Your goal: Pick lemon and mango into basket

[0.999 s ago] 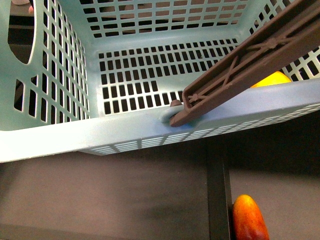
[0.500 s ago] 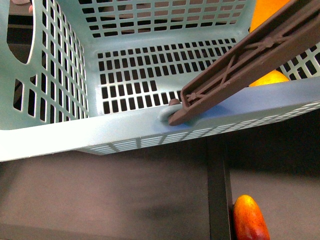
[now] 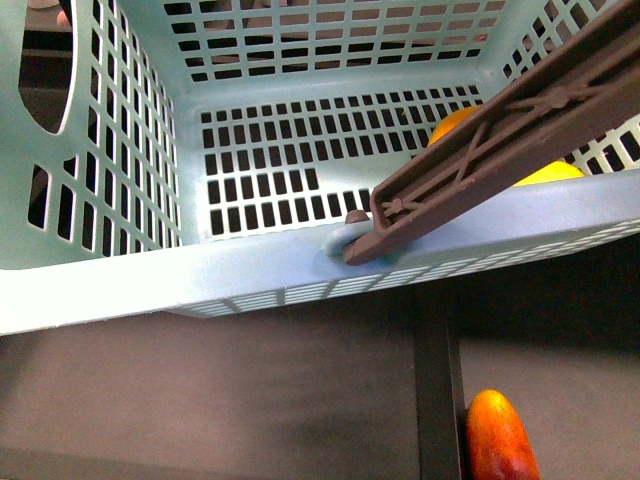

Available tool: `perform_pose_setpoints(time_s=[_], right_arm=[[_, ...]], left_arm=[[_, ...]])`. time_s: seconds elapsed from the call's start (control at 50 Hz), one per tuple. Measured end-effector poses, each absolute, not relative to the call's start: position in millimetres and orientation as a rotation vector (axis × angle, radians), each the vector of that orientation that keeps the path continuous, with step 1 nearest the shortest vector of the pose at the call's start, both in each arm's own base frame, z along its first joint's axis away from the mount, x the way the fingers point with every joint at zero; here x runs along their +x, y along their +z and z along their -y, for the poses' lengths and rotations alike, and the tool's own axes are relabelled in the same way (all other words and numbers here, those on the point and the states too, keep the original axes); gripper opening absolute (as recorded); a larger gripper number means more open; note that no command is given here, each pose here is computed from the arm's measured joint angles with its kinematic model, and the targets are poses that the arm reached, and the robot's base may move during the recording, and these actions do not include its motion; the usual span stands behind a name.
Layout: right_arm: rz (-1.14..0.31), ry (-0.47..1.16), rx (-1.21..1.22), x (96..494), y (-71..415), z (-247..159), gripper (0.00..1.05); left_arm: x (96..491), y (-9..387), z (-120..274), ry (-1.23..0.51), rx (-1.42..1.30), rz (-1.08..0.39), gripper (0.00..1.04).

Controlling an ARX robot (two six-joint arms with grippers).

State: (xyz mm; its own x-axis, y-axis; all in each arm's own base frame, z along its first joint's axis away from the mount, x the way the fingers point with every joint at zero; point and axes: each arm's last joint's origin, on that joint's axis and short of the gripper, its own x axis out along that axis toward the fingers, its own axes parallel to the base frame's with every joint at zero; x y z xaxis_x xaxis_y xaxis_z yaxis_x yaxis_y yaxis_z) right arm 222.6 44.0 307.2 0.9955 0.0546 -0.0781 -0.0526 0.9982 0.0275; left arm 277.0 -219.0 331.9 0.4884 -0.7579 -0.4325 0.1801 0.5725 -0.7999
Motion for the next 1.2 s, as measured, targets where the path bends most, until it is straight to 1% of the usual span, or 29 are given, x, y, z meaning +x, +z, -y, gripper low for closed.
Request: perform_pose_setpoints(time_s=[0.04, 0.1, 0.16, 0.2, 0.22, 0.26, 0.28, 0.38, 0.4, 0.48, 0.54, 0.68, 0.8, 1.199], right_arm=[[-0.026, 0.023, 0.023, 218.5, 298.4, -41.0, 0.81], [0.002, 0.012, 0.023, 210.3, 285.5, -36.0, 0.71], [0.007, 0.011, 0.018, 204.3, 277.1, -32.8, 0.64], [0.007, 0.009, 0.014, 198.8, 268.9, -29.7, 0.57], [0.008, 0.008, 0.014, 198.2, 268.1, -29.3, 0.56], [0.004, 0.006, 0.010, 192.9, 259.0, -26.1, 0.48], [0.003, 0.005, 0.010, 191.8, 257.1, -25.5, 0.46], [-0.011, 0.002, 0.005, 179.2, 235.9, -19.0, 0.25], [-0.011, 0.003, 0.005, 178.2, 234.5, -18.5, 0.24], [-0.010, 0.005, 0.005, 170.7, 224.9, -15.6, 0.09], [-0.009, 0.008, 0.004, 166.3, 219.9, -14.0, 0.02], [-0.011, 0.028, 0.003, 157.9, 209.1, -7.7, 0.02], [-0.007, -0.003, 0.003, 150.9, 201.6, -0.7, 0.02], [-0.008, 0.001, 0.003, 130.2, 181.6, -0.4, 0.02]], left_arm=[[276.8, 332.1, 219.0, -0.646, -0.763, -0.883, 0.06], [276.8, 332.0, 219.1, -0.646, -0.765, -0.885, 0.06], [277.0, 332.0, 218.9, -0.642, -0.766, -0.883, 0.06], [277.1, 331.9, 218.9, -0.639, -0.765, -0.881, 0.06], [277.0, 332.1, 218.9, -0.639, -0.762, -0.879, 0.06], [277.0, 332.1, 218.9, -0.639, -0.759, -0.877, 0.06], [277.0, 332.1, 218.9, -0.639, -0.758, -0.876, 0.06], [277.0, 331.9, 218.9, -0.640, -0.761, -0.879, 0.06], [277.0, 331.9, 218.9, -0.640, -0.762, -0.879, 0.06], [277.0, 331.9, 219.0, -0.641, -0.761, -0.880, 0.06], [277.0, 331.9, 219.0, -0.640, -0.761, -0.879, 0.06], [277.0, 331.9, 218.9, -0.639, -0.761, -0.878, 0.06], [277.0, 331.9, 219.0, -0.642, -0.762, -0.880, 0.06], [277.0, 331.9, 219.0, -0.641, -0.762, -0.880, 0.06]])
